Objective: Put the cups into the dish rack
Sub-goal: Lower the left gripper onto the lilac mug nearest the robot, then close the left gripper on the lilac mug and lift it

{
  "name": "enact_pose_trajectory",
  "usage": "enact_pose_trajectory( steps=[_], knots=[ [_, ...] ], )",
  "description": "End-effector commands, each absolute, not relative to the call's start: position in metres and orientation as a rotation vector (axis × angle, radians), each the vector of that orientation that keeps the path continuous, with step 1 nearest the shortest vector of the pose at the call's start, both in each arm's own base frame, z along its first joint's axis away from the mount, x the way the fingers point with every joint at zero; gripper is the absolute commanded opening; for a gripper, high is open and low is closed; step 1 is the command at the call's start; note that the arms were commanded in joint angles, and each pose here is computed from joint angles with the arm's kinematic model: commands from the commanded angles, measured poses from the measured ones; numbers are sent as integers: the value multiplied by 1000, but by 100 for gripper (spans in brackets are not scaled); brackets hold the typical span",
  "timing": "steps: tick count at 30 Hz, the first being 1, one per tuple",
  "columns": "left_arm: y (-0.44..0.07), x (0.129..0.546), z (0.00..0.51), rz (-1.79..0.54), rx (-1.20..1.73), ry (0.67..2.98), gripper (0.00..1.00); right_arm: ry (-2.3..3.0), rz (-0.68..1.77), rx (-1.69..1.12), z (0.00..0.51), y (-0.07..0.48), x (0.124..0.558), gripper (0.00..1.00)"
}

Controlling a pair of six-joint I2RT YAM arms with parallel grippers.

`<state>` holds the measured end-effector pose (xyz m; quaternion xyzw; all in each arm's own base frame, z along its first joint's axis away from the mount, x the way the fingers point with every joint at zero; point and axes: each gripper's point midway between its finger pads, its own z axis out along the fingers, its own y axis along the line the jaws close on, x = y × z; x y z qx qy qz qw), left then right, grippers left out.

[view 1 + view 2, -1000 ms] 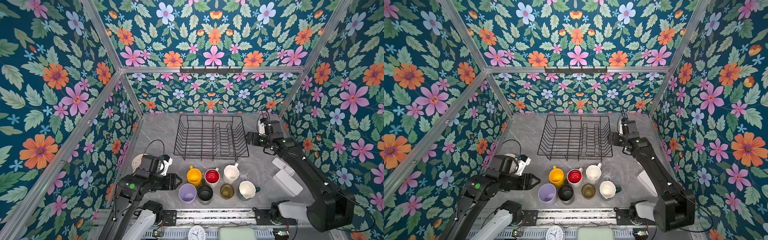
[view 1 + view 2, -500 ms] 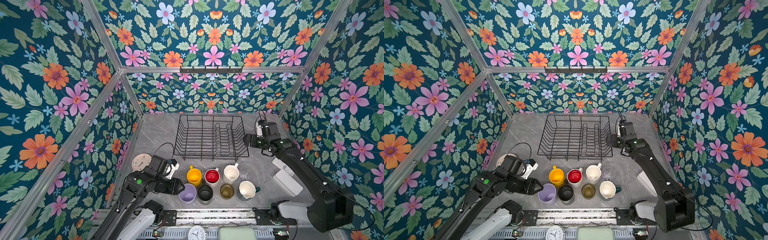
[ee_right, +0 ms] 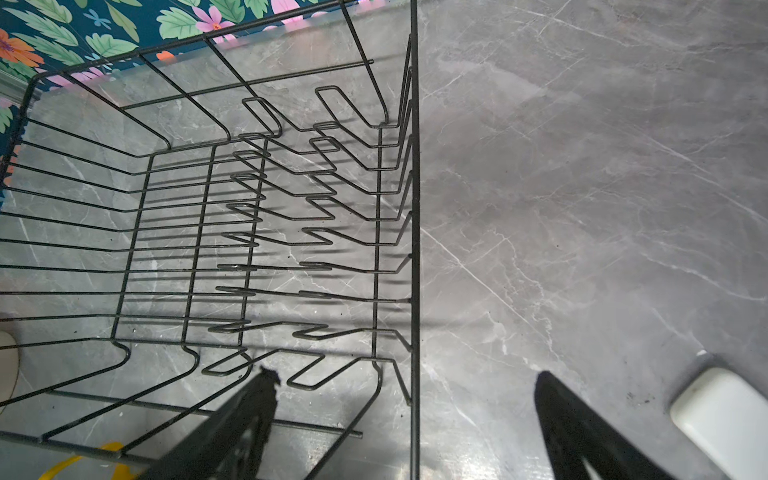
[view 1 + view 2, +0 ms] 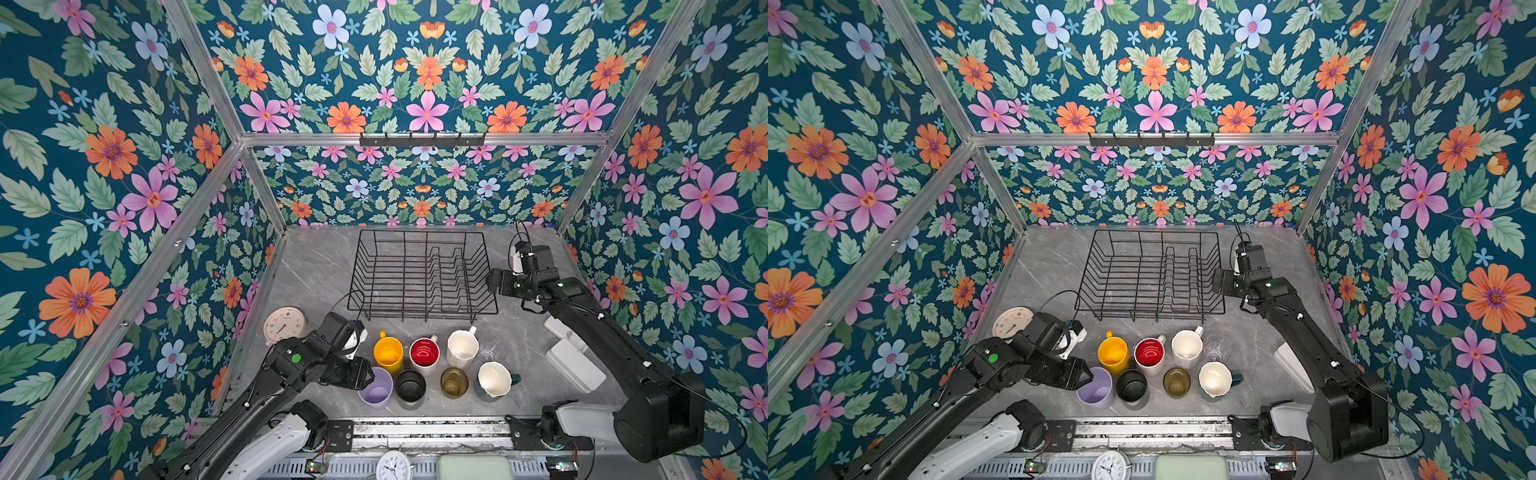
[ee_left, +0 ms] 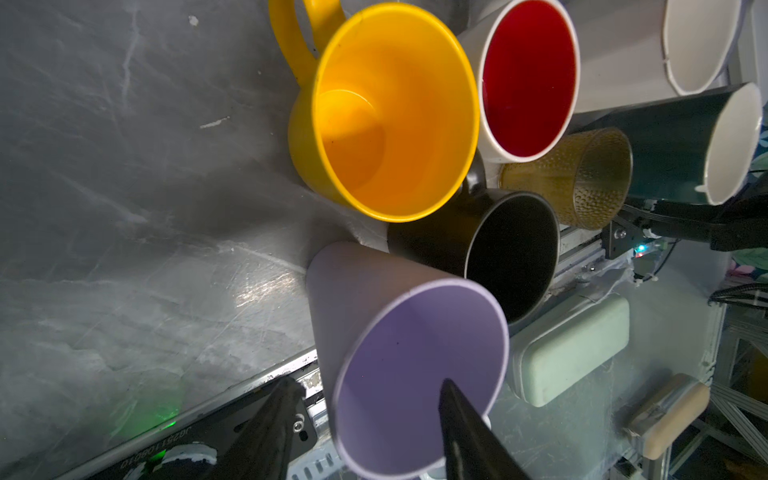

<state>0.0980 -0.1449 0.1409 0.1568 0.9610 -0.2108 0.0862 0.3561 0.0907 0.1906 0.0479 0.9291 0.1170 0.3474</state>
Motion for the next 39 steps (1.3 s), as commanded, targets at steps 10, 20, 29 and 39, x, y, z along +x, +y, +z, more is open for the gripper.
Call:
enact_pose_trajectory(
  steps=[10, 20, 29, 39],
  knots=[
    [-135, 107, 125, -378, 418, 2885, 49, 2399, 310, 118, 185, 93, 361, 96],
    [-139, 109, 119, -381, 411, 2895, 35, 2402, 304, 112, 182, 93, 363, 96],
    [-136, 105, 125, -366, 432, 2906, 21, 2405, 300, 117, 176, 92, 362, 97],
    [-134, 100, 128, -379, 462, 2911, 0, 2398, 314, 118, 178, 94, 362, 97]
  ],
)
